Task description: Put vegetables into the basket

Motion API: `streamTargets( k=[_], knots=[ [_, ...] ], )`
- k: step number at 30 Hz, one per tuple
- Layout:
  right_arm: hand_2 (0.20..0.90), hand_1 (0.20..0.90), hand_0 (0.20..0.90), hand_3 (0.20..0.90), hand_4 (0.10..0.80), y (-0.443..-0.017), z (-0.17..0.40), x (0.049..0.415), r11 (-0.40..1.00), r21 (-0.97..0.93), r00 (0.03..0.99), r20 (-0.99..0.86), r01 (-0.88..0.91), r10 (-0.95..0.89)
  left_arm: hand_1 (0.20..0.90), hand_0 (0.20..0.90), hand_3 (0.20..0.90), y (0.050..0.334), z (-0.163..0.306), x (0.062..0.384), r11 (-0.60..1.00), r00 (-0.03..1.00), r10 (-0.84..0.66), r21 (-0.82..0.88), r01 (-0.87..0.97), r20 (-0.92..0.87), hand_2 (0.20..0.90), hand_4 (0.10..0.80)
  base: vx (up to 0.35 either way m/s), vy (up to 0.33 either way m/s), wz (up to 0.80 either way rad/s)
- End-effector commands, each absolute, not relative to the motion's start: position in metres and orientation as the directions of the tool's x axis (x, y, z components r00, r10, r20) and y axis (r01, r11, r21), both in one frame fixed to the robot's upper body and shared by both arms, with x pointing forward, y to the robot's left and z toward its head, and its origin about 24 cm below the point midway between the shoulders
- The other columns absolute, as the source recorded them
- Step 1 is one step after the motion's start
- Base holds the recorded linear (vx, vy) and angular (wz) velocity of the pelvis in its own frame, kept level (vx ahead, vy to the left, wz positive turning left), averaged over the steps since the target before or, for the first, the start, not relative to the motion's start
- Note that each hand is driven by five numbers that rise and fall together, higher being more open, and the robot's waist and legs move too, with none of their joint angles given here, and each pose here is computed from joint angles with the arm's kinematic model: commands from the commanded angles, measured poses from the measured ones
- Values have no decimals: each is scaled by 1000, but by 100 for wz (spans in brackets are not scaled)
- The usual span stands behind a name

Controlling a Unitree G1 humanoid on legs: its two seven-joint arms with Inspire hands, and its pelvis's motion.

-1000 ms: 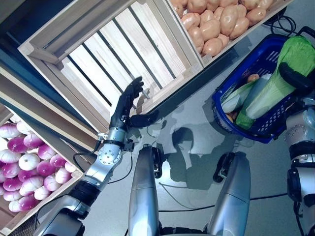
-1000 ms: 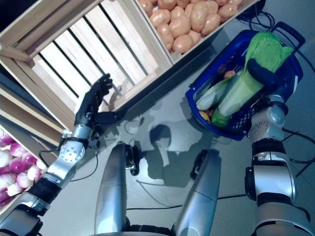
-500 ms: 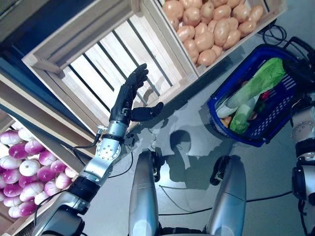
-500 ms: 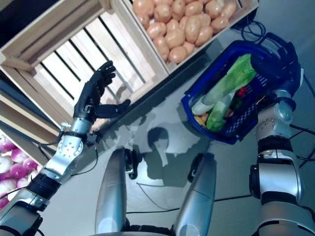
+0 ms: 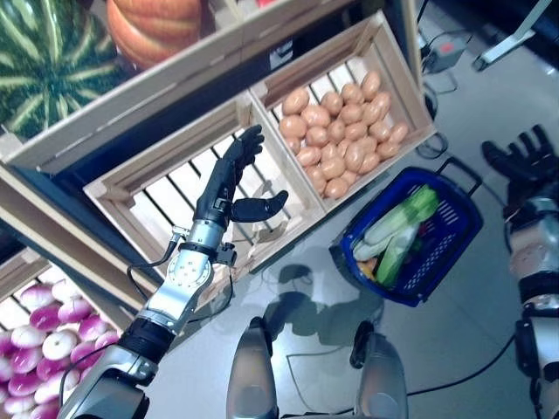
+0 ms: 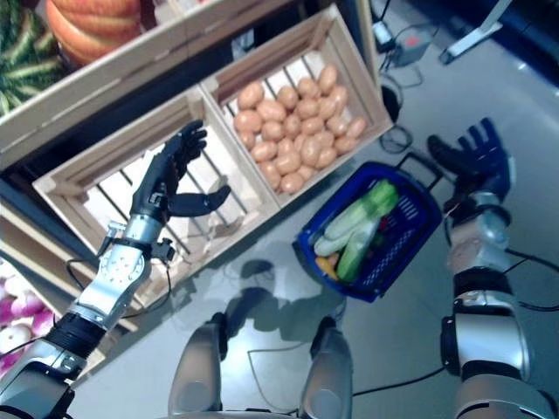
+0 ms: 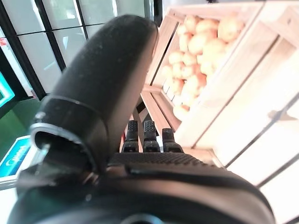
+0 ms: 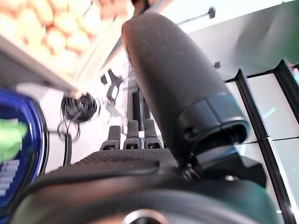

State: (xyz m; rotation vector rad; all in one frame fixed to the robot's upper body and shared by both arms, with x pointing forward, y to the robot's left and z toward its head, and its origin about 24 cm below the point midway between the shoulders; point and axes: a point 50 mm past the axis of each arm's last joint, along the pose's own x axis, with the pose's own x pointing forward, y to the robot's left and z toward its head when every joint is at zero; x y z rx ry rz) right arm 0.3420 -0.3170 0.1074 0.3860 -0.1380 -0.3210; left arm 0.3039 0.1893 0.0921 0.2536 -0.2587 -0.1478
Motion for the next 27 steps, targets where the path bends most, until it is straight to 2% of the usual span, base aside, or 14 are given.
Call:
streamTargets(
  k=[1, 6, 9, 10, 14, 22, 27],
  knots=[
    [900, 900, 900, 900, 800, -294, 71, 326, 877, 434, 965, 61, 206, -256, 900, 900, 900, 183, 76, 289, 945, 949, -218, 291, 148, 227, 900, 800, 120, 37, -22],
    [900, 900, 900, 900, 800, -242, -13, 285, 818, 512, 964, -179, 263, -198, 900, 900, 900, 184, 29, 268, 950, 980, -170, 284, 133, 107, 900, 800, 75, 34, -4],
    [900, 900, 900, 900, 800, -223, -32, 270, 812, 526, 962, -225, 252, -153, 900, 900, 900, 189, 10, 258, 959, 990, -137, 257, 123, 36, 900, 800, 43, 25, -11],
    [900, 900, 900, 900, 800, -203, -42, 260, 811, 539, 964, -243, 227, -108, 900, 900, 900, 192, -8, 249, 969, 993, -109, 218, 117, -46, 900, 800, 35, 14, -6],
    [900, 900, 900, 900, 800, -168, -57, 237, 806, 570, 958, -285, 161, 10, 900, 900, 900, 183, -46, 223, 962, 963, -153, 188, 196, -221, 900, 800, 30, 6, -9],
    [900, 900, 900, 900, 800, -143, -83, 204, 798, 567, 916, -399, 203, 50, 900, 900, 900, 171, -86, 196, 971, 905, -102, 156, 181, -413, 900, 800, 29, 26, 0],
    [900, 900, 900, 900, 800, -130, -89, 206, 799, 569, 897, -433, 197, 86, 900, 900, 900, 164, -97, 197, 982, 880, -86, 108, 153, -467, 900, 800, -1, 33, -2]
  ],
)
